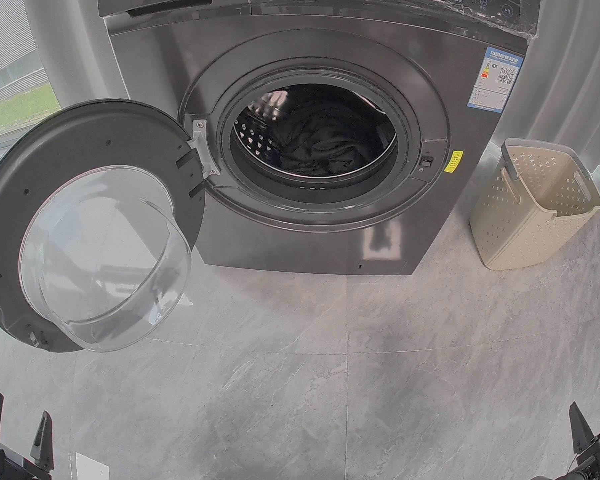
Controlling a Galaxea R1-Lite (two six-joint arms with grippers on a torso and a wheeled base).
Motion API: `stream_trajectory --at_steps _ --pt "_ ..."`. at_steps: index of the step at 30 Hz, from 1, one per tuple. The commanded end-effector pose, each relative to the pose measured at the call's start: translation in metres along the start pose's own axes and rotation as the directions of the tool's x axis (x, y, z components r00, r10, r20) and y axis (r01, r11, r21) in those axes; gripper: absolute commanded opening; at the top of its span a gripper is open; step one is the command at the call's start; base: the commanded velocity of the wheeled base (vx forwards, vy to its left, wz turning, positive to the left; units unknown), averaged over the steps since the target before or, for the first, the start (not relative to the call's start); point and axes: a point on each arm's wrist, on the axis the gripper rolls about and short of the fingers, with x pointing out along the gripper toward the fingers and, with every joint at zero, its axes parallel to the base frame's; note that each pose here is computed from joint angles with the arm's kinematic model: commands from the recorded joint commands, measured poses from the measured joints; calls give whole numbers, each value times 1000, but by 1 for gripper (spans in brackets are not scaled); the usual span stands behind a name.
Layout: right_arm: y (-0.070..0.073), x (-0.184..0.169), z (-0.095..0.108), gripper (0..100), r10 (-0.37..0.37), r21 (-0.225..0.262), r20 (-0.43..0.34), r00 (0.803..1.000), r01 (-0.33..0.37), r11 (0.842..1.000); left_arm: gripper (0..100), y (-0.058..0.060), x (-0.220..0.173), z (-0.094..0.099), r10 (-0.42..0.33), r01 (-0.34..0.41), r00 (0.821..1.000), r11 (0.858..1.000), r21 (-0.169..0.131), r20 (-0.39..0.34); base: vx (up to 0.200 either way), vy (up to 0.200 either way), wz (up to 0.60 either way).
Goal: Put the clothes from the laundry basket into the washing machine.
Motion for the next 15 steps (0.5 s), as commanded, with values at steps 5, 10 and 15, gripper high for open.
stream_trajectory --at_steps 5,10,15 --pt "0 0 -6 100 -12 0 -2 1000 12 1000 100 -1 -2 -6 -47 46 999 998 -50 -20 -80 0 0" --pt "0 0 -6 100 -10 2 -2 1000 10 1000 100 -1 -1 -7 -49 48 999 998 -48 -9 -160 0 0" --pt "0 0 -6 100 -11 2 -3 1000 12 1000 100 -1 -1 -7 -61 60 998 997 -48 -10 0 0 0"
